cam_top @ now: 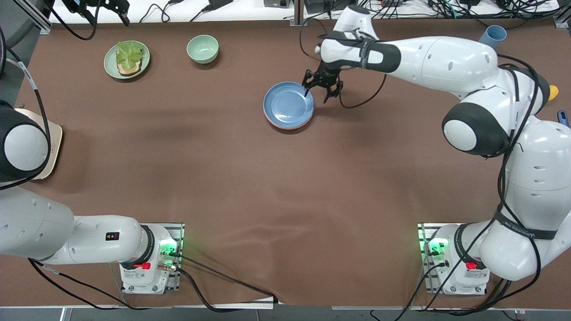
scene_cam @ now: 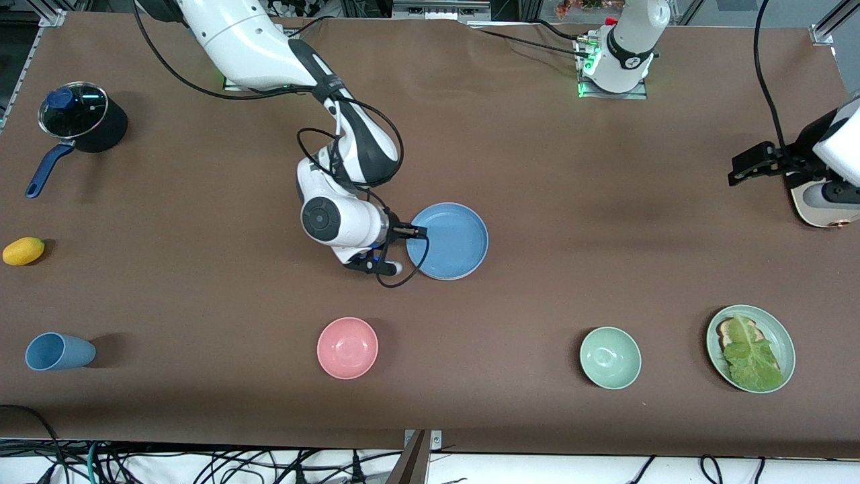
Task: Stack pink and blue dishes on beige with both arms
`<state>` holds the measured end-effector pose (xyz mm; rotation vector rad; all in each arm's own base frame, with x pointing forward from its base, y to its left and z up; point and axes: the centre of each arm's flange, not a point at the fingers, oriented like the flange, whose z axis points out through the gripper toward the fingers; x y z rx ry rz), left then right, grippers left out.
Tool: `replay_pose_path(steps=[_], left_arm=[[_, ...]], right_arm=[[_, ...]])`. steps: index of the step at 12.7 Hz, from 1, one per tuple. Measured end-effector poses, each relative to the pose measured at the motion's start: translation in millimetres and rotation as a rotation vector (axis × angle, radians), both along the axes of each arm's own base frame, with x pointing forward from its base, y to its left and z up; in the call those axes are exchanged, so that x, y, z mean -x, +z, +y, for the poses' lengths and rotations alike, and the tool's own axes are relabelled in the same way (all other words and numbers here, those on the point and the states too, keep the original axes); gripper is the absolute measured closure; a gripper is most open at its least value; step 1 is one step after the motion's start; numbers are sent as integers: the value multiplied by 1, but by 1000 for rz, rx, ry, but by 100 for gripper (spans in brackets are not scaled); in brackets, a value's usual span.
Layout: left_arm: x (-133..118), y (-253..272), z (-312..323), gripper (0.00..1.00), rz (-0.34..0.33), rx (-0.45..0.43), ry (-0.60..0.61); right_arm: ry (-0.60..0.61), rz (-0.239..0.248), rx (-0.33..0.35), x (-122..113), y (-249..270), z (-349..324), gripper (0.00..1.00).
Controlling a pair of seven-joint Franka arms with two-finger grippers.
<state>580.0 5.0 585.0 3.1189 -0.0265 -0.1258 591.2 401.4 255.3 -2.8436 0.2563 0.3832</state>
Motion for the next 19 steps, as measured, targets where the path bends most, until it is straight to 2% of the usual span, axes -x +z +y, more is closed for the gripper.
replay_pose_path(steps=[1,4,6,9,12,14,16,19], left_arm=[[-2,-8,0,0,-10,0,1],[-4,-14,-7,0,-20,0,-10],[-3,-11,-17,0,-25,0,-28],[-2,-9,-19,0,-28,-1,-31],[-3,-9,-16,0,-28,-1,-26],[-3,-9,-16,0,-28,-1,-26],[-4,-12,-16,0,-24,-1,-25],[-5,-15,-16,0,-18,0,-25]], right_arm=[[7,-21,43,-12,24,-21,1],[11,-57,230,-37,100,-107,0],[60,-74,299,-44,145,-162,0],[121,-39,293,-36,220,-258,0],[94,-51,230,-22,279,-373,0],[73,-88,232,-9,310,-420,0],[72,-114,254,11,331,-428,0],[68,-206,262,34,323,-423,0]])
